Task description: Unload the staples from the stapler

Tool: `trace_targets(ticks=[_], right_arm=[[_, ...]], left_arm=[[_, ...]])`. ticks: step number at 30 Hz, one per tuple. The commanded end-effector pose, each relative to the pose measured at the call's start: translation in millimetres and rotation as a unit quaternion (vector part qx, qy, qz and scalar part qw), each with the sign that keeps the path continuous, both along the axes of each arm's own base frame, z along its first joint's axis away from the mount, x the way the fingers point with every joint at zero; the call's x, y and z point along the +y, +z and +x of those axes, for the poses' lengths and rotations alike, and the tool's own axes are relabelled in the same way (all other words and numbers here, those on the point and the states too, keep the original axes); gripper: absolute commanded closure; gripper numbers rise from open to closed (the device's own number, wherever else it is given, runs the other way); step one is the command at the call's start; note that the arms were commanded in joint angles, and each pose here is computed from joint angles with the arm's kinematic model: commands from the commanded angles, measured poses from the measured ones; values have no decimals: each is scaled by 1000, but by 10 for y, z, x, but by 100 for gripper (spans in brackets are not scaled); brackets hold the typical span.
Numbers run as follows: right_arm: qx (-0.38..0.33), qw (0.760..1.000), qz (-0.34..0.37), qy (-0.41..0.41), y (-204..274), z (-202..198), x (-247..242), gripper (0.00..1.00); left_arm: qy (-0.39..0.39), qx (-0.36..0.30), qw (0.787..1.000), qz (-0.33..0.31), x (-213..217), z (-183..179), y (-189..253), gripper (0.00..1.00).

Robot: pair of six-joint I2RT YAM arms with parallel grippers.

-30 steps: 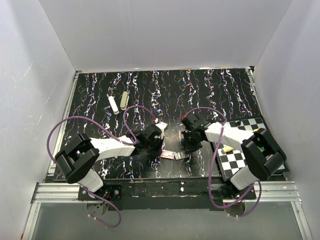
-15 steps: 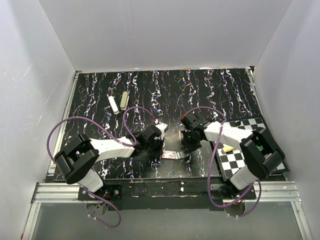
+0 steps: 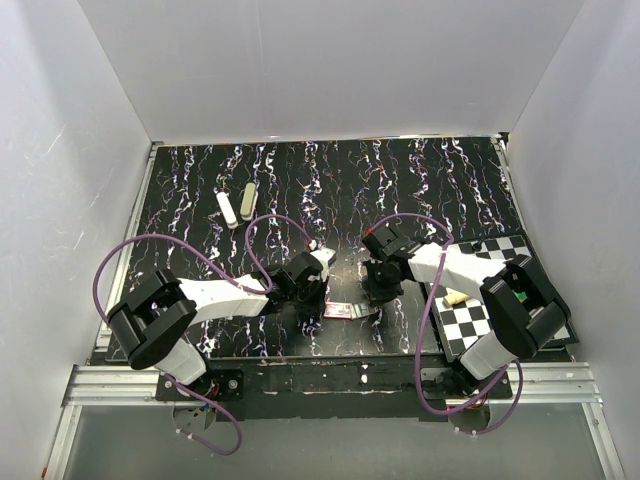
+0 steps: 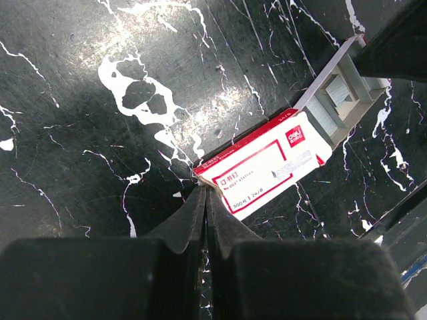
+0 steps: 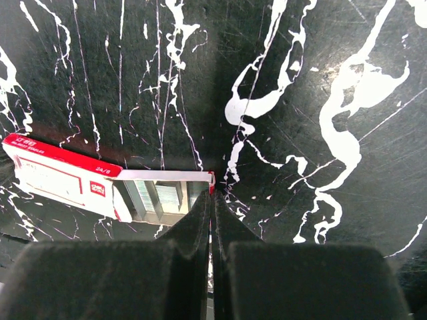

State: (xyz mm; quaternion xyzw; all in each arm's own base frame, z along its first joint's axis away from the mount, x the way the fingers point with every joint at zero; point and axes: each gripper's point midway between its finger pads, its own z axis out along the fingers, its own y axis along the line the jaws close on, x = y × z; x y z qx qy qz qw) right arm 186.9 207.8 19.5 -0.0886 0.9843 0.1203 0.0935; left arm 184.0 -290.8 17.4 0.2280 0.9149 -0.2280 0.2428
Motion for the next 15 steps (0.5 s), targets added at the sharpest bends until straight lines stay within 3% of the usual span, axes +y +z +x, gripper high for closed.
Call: trace_targets(ticks=[1, 15], right_arm=[[-9, 1000, -2, -6, 55, 6, -52, 99], [-15, 1000, -17, -12, 32, -2, -151, 99]], left_arm=[[-7, 34, 998, 48, 229, -210, -191, 100], [-6, 33, 998, 50, 238, -206, -199, 100]])
